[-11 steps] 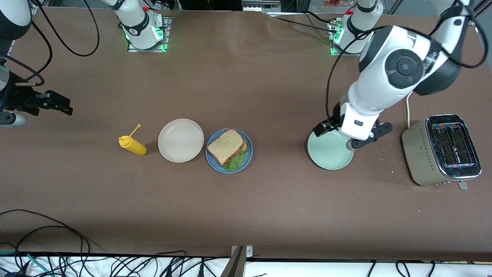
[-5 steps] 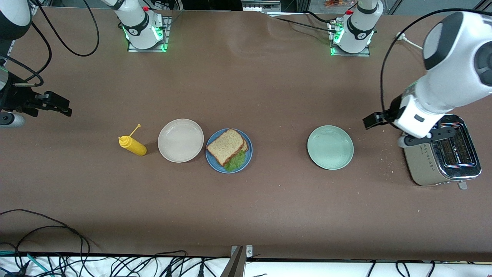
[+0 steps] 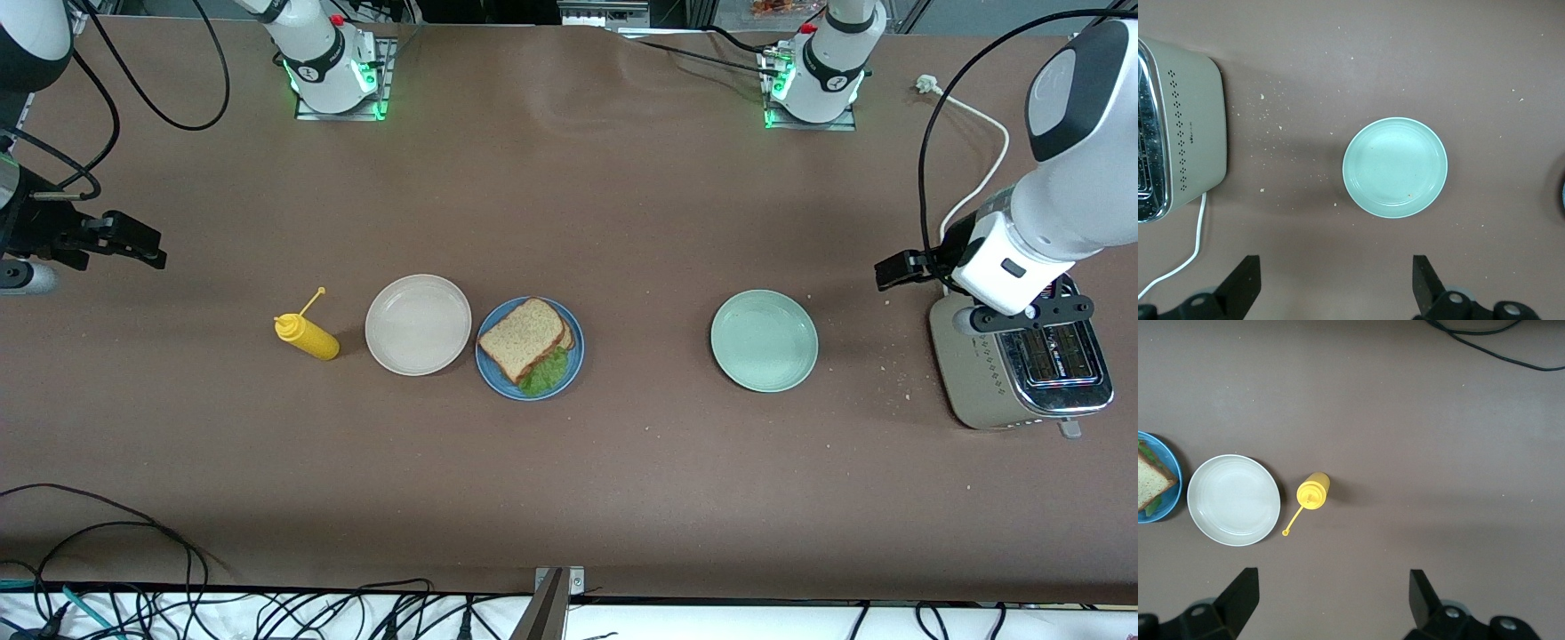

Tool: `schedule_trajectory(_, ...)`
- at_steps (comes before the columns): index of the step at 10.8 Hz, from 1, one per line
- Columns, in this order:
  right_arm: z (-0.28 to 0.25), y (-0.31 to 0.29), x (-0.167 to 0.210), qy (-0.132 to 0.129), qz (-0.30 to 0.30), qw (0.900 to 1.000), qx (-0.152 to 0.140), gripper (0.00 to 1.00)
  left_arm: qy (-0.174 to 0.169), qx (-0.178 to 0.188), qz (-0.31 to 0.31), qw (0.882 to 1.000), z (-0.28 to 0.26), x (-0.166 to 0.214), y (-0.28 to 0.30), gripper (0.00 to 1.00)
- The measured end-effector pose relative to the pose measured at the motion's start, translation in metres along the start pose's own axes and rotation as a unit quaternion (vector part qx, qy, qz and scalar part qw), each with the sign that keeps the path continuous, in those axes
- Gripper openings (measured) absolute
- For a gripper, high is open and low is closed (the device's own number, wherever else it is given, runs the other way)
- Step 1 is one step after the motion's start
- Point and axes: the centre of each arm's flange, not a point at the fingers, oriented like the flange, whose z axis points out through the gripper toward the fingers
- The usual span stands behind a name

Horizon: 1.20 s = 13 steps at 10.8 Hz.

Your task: Make sandwich in blue plate with both arms

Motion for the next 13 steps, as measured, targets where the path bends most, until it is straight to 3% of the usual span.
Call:
schedule_trajectory(6, 0.000, 0.000, 0.000, 0.000, 0.000, 1.000, 0.000, 1.00, 0.004, 0.002, 0.007, 1.000, -0.006, -0.001, -0.008, 1.00)
schedule_trajectory(10, 0.000, 0.000, 0.000, 0.000, 0.000, 1.000, 0.000, 1.00, 0.008, 0.028, 0.021, 0.999, -0.020, -0.011, -0.018, 1.00)
schedule_trajectory(13, 0.000, 0.000, 0.000, 0.000, 0.000, 1.000, 0.000, 1.00, 0.001, 0.006, 0.020, 1.000, -0.020, -0.011, -0.029, 0.98)
